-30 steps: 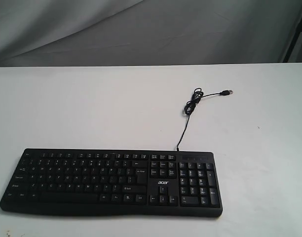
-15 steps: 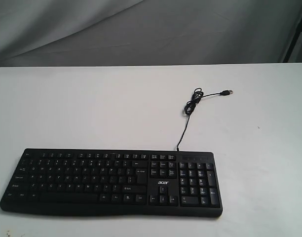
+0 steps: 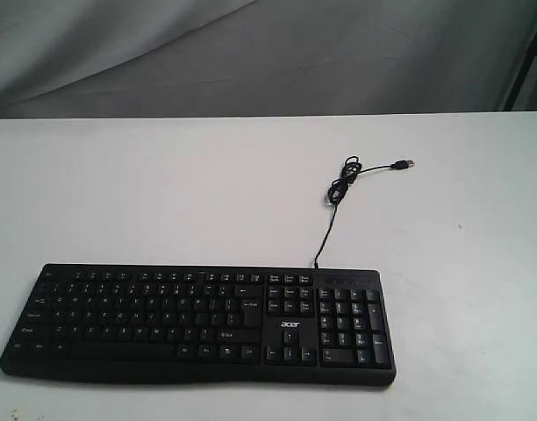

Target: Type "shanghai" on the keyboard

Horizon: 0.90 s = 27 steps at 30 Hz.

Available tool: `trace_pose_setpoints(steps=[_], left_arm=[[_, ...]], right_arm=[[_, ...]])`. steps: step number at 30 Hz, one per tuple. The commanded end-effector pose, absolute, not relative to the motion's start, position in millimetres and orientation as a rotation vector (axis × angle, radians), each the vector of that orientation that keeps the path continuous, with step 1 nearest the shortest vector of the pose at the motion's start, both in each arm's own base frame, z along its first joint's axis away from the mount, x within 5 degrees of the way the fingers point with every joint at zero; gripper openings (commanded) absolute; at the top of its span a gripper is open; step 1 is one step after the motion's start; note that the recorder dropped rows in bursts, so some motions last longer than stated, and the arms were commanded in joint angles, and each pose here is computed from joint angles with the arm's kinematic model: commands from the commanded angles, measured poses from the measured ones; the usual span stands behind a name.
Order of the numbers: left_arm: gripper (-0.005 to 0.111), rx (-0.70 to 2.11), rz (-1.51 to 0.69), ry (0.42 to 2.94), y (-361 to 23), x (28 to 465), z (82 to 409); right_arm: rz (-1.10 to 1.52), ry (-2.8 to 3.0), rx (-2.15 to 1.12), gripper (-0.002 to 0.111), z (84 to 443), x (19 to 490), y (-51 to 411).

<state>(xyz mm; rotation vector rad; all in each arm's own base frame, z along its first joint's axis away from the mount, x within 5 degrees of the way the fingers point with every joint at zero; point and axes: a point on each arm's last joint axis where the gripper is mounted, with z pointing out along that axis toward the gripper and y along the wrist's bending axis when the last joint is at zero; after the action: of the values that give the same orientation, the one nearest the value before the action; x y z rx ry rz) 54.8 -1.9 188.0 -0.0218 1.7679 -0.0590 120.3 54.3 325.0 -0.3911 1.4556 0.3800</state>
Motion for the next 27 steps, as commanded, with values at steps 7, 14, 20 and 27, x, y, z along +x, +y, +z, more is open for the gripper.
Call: trace_pose_setpoints(steps=[7, 14, 20, 27], left_arm=[[0.0, -0.033, -0.067, 1.765, -1.9, 54.7, 187.7], [0.0, -0.033, -0.067, 1.765, -1.9, 54.7, 187.7], [0.0, -0.033, -0.067, 1.765, -1.9, 54.7, 187.7], [0.0, -0.033, -0.067, 1.765, -1.9, 54.7, 187.7]], right_arm=[[0.156, 1.567, -0.76, 0.0, 348.3, 203.7, 112.4], [0.374, 1.538, -0.798, 0.0, 364.0, 214.1, 146.8], [0.568, 1.67, -0.925, 0.0, 335.8, 225.4, 172.7], [0.574, 1.748, -0.973, 0.0, 309.4, 246.7, 186.9]])
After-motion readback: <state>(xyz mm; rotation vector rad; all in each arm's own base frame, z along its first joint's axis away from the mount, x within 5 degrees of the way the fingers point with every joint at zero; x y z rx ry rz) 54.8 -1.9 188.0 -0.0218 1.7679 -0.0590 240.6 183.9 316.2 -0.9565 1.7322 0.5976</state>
